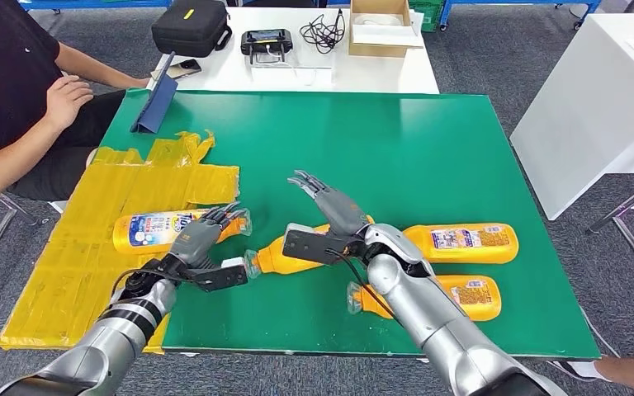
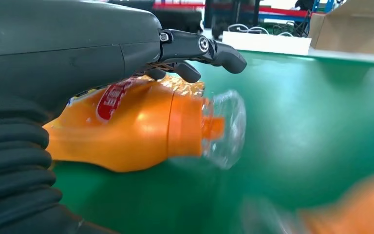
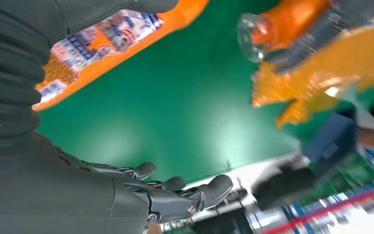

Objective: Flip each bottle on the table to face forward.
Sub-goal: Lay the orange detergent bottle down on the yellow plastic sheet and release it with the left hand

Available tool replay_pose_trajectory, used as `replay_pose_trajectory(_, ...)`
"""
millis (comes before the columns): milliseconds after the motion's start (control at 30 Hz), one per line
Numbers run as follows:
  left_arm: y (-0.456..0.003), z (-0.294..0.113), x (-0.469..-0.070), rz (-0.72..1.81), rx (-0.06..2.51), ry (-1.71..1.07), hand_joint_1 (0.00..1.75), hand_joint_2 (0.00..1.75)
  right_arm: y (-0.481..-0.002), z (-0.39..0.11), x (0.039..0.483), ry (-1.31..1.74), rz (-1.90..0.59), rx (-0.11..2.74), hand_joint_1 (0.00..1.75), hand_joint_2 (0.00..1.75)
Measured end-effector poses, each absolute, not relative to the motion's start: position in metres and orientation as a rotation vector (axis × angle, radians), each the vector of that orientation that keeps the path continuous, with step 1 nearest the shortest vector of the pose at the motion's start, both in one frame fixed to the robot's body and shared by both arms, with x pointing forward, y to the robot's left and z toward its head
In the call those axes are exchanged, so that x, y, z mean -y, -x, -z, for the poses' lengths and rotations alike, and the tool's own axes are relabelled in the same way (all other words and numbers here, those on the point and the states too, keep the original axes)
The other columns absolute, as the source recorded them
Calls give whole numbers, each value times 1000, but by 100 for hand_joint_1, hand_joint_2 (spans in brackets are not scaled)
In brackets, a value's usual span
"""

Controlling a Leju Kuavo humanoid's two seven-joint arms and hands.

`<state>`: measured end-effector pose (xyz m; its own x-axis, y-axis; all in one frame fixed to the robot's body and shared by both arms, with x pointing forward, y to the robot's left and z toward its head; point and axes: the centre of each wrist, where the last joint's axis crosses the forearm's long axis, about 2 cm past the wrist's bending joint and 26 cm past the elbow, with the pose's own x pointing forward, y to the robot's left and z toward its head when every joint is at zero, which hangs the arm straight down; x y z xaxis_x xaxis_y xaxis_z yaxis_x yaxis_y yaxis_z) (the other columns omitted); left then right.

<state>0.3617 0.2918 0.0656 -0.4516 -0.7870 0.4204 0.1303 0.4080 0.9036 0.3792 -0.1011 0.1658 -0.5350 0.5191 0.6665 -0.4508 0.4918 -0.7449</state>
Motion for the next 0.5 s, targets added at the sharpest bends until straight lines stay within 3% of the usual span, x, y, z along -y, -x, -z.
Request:
replay_pose_trajectory(133,-370,-73,-290,967,1783,-369,0,0,-388,-161,96,82,-1292,1619,0,175)
replay_pose_trajectory(300,-382,-91,-290,499,1876,-79,0,0,-388,-148,92,95,-1385,1444,0,175)
replay_pose_trajectory(500,-379,-98,-302,252,1949,-24,0,0,-387,-141,92,121,-1491,1360,0,175)
